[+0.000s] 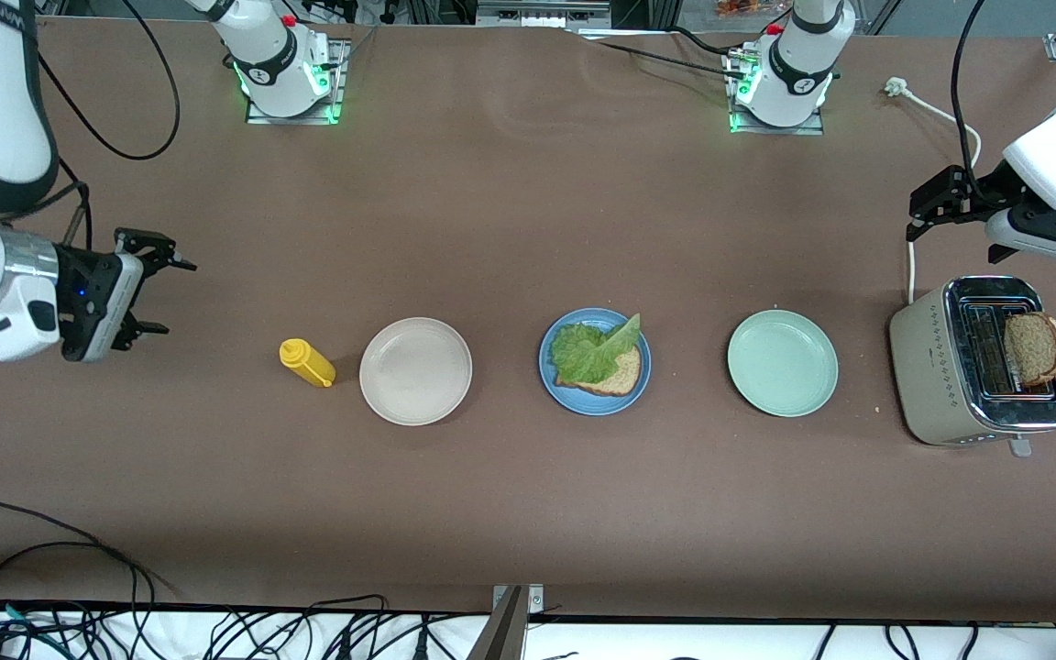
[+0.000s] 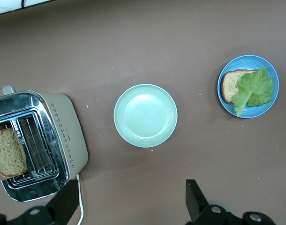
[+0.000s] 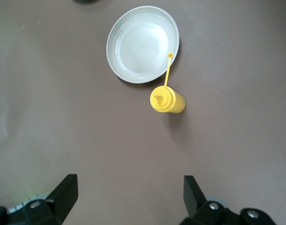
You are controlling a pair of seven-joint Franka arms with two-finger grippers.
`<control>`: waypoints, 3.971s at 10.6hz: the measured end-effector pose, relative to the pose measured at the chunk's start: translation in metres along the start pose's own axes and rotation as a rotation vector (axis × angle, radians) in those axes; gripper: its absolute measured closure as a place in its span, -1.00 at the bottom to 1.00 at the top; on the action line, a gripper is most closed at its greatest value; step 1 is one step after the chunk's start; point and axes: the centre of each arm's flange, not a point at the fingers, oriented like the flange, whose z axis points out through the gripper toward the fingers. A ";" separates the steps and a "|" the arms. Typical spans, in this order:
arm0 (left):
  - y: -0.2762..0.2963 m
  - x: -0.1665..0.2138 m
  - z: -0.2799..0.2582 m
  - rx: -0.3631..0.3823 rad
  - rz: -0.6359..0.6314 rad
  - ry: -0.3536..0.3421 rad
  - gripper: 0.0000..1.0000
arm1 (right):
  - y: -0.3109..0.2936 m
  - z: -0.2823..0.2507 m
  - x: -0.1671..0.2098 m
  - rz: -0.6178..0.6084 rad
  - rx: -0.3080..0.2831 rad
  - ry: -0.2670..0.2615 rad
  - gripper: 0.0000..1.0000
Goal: Make sandwich in blue plate with both arms
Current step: 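Open the right gripper and draw it back from the mustard bottle, then lower the left gripper onto the bread slice in the toaster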
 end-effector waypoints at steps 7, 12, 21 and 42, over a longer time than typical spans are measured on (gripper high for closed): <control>0.000 0.000 0.000 0.000 0.000 0.000 -1.00 | -0.096 -0.063 0.015 0.468 -0.132 -0.004 -1.00; -0.001 0.000 0.000 0.000 -0.001 0.001 -1.00 | -0.134 -0.094 0.009 0.600 -0.294 -0.063 -1.00; -0.001 0.000 0.000 0.000 -0.002 -0.002 -1.00 | -0.139 -0.107 0.008 0.629 -0.353 -0.057 -1.00; -0.303 -0.033 0.193 -0.043 -0.175 0.002 -1.00 | -0.114 -0.122 -0.025 0.823 -0.385 -0.020 -1.00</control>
